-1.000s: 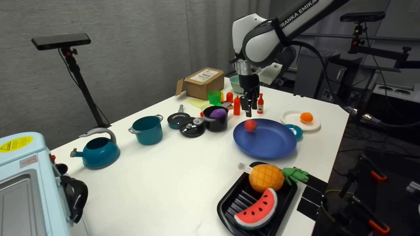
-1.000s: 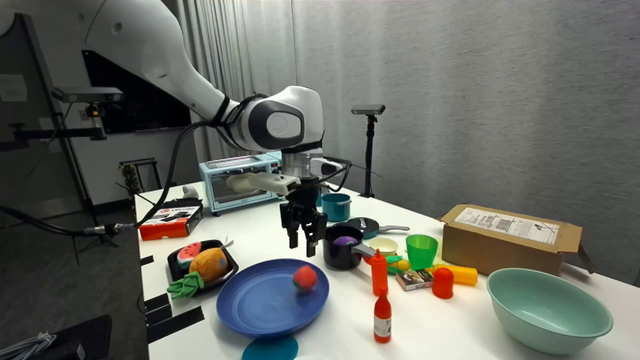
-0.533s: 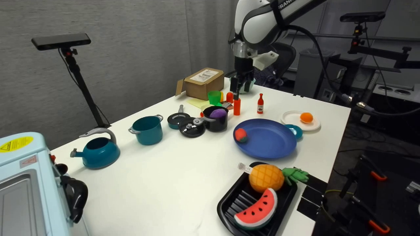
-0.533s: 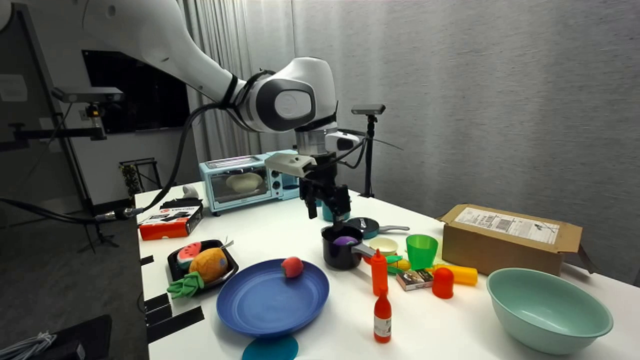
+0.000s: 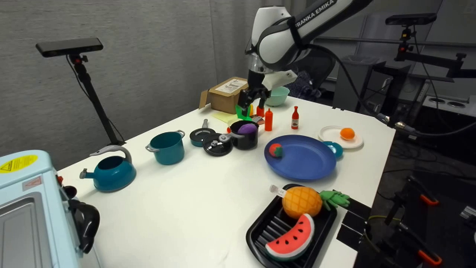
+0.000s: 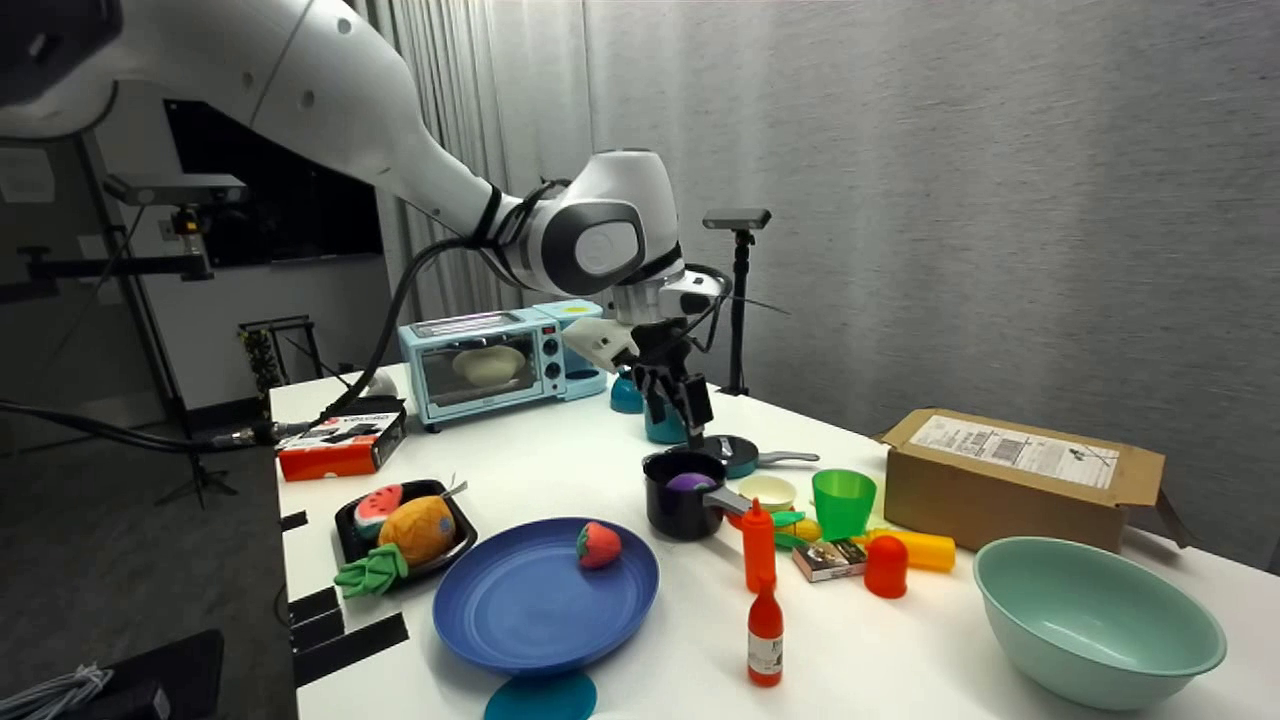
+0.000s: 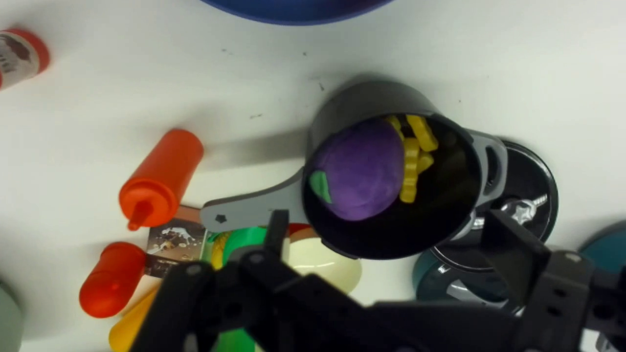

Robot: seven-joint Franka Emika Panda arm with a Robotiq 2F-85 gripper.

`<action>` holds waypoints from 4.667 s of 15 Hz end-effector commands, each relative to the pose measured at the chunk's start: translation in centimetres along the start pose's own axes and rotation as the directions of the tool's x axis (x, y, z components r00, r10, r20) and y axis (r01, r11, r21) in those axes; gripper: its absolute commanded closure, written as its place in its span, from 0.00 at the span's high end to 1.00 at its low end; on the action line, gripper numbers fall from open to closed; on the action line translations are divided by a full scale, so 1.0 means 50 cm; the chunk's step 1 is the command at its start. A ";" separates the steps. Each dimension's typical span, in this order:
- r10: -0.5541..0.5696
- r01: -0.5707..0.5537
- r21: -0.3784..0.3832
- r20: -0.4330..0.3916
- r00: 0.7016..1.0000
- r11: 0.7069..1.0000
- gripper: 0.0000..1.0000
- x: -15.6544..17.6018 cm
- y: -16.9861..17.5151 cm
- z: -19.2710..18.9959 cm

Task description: Put the strawberry, the eggplant, the pineapple, the watermelon and the orange plush toys on the blue plate

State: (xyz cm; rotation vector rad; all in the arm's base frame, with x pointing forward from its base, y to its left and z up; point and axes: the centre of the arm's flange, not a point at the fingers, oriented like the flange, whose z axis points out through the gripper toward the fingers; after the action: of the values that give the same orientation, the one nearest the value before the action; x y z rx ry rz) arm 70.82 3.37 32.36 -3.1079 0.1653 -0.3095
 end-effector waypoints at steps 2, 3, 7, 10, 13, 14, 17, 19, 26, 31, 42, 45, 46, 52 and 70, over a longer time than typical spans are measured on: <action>0.144 -0.145 -0.019 -0.053 0.988 0.989 1.00 0.068 -0.062 0.065; 0.179 -0.181 -0.038 -0.048 0.983 0.983 1.00 0.072 -0.065 0.076; 0.307 -0.308 -0.110 -0.032 0.951 0.945 1.00 0.087 -0.063 0.109; 0.371 -0.365 -0.146 0.009 0.929 0.919 1.00 0.089 -0.056 0.131; 0.398 -0.387 -0.151 0.049 0.916 0.910 1.00 0.083 -0.057 0.147; 0.391 -0.382 -0.128 0.048 0.919 0.915 1.00 0.082 -0.059 0.149; 0.370 -0.365 -0.112 0.028 0.929 0.924 1.00 0.085 -0.063 0.153; 0.361 -0.355 -0.116 0.031 0.932 0.928 0.75 0.083 -0.062 0.159; 0.346 -0.340 -0.119 0.040 0.937 0.933 0.31 0.077 -0.048 0.161; 0.279 -0.278 -0.048 0.017 0.960 0.959 0.00 0.094 -0.034 0.047; 0.124 -0.123 -0.033 0.033 0.992 0.992 0.56 0.068 0.005 -0.093; 0.158 -0.157 -0.017 0.058 0.986 0.987 0.80 0.056 -0.004 -0.030; 0.162 -0.161 -0.012 0.063 0.985 0.987 0.87 0.051 -0.005 -0.012; 0.196 -0.197 0.013 0.073 0.978 0.980 1.00 0.035 -0.042 0.097; 0.286 -0.285 0.028 -0.025 0.958 0.958 1.00 0.051 0.041 0.063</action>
State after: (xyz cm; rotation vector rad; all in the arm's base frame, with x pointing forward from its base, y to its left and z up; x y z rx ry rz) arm 74.00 0.70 27.98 -3.0489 0.5680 -0.2893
